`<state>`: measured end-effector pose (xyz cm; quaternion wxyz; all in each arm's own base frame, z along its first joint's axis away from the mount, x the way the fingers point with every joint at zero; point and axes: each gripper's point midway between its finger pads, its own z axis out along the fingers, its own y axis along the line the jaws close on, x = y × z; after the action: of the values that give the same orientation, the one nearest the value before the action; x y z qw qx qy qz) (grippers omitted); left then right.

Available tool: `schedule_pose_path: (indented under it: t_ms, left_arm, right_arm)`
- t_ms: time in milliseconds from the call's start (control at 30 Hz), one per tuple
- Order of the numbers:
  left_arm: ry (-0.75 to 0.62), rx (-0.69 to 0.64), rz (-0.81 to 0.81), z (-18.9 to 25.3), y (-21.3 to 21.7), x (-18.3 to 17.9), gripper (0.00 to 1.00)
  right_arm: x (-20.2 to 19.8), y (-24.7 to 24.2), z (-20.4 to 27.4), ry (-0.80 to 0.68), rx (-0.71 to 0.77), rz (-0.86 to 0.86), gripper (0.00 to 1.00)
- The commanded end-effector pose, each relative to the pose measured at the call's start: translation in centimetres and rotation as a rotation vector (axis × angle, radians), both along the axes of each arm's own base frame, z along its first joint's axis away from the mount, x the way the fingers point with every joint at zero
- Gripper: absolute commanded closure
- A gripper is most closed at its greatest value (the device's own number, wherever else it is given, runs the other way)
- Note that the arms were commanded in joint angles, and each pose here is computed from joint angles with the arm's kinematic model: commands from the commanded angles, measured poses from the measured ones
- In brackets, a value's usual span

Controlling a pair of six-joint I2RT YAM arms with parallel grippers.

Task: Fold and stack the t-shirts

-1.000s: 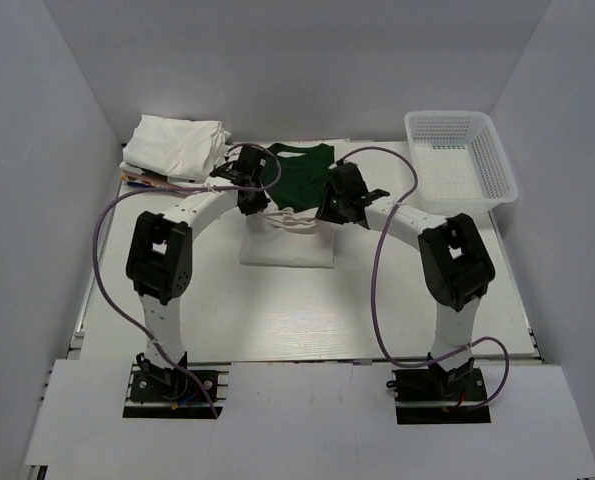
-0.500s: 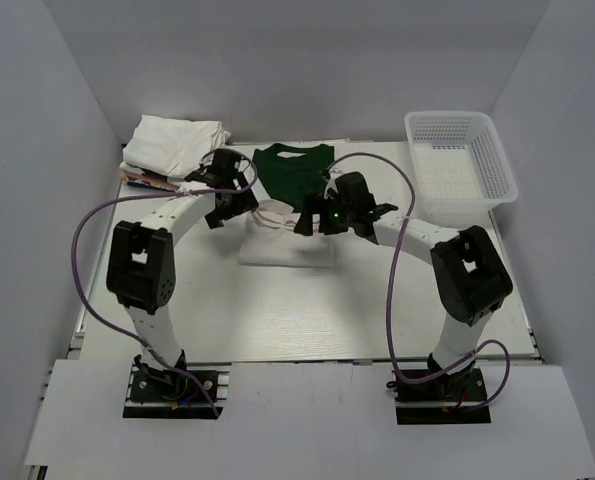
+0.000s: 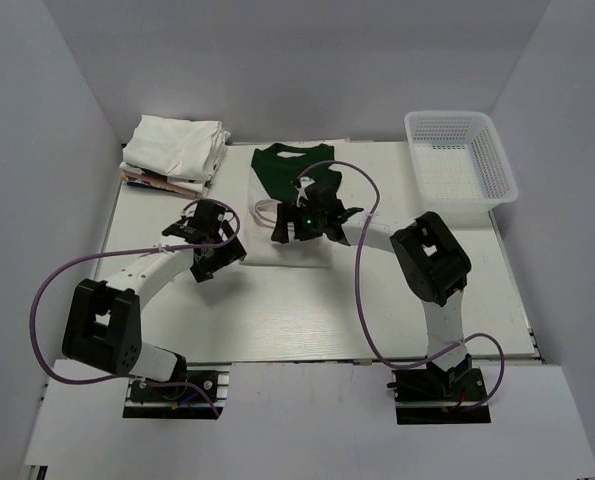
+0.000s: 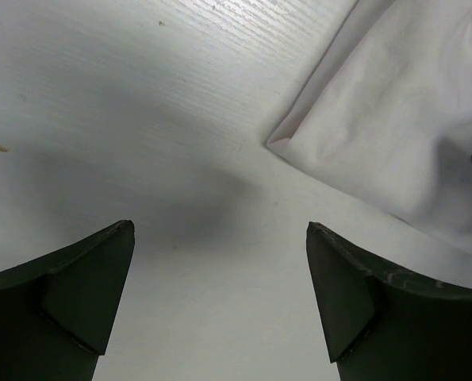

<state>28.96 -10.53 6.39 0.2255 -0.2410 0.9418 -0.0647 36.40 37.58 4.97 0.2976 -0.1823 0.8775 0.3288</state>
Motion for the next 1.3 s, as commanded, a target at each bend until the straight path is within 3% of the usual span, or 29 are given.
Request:
schedule_pose_path:
  t_ms: [0, 233, 300, 400, 467, 533, 567, 633, 667, 833, 933, 1067, 1167, 1200, 1267]
  left_arm:
    - [-0.051, -0.055, -0.001, 1.5, -0.8, 0.2, 0.01]
    - [-0.034, -0.031, -0.014, 1.2, -0.5, -0.2, 0.01]
    - [-0.014, -0.024, -0.003, 0.8, -0.1, -0.4, 0.01]
    - [-0.021, -0.022, -0.011, 1.2, -0.2, 0.1, 0.01]
    - [-0.022, -0.012, -0.007, 1.1, -0.1, 0.4, 0.01]
    - [-0.046, -0.02, -0.007, 1.3, -0.4, 1.2, 0.01]
    - [-0.047, -0.025, -0.019, 1.2, -0.6, 1.4, 0.01]
    - [-0.06, -0.036, -0.033, 0.7, -1.0, 2.2, 0.01]
    - [-0.063, -0.046, -0.038, 0.6, -1.3, 2.5, 0.01]
    - [-0.025, -0.057, -0.099, -1.4, -2.3, 4.1, 0.01]
    - [-0.035, -0.071, -0.105, -2.1, -2.8, 4.8, 0.04]
    - [-0.02, -0.076, -0.131, -3.5, -3.3, 5.4, 0.2]
    - [-0.001, -0.097, -0.17, -4.3, -3.9, 5.3, 0.44]
    - [0.012, -0.128, -0.187, -4.6, -4.6, 5.1, 0.59]
    - [0.041, -0.157, -0.215, -5.3, -4.9, 4.0, 0.74]
  right_arm:
    - [4.8, 1.0, 2.9, -0.154, 0.036, -0.086, 0.1]
    - [12.3, -1.0, 4.6, -0.374, 0.0, -0.387, 0.1]
    - [15.3, -1.8, 7.3, -0.459, 0.012, -0.496, 0.1]
    - [18.4, -2.2, 8.4, -0.456, 0.014, -0.533, 0.1]
    - [18.4, -2.0, 10.2, -0.447, 0.023, -0.498, 0.1]
    - [17.3, -2.4, 9.8, -0.424, -0.001, -0.458, 0.1]
    - [16.2, -2.7, 13.1, -0.44, 0.034, -0.441, 0.1]
    - [13.1, -4.2, 9.3, -0.33, -0.029, -0.423, 0.1]
    - [11.8, -5.1, 13.1, -0.354, 0.016, -0.432, 0.1]
    - [2.2, -10.8, 5.6, -0.074, -0.032, -0.455, 0.1]
    - [-0.2, -11.3, 5.4, -0.006, 0.013, -0.419, 0.1]
    - [-3.5, -10.8, 2.7, 0.112, 0.02, -0.31, 0.1]
    - [-5.0, -10.1, 0.7, 0.18, 0.016, -0.228, 0.1]
    - [-5.3, -9.9, -0.2, 0.208, 0.008, -0.219, 0.1]
    - [-5.8, -9.4, -1.0, 0.246, 0.013, -0.199, 0.1]
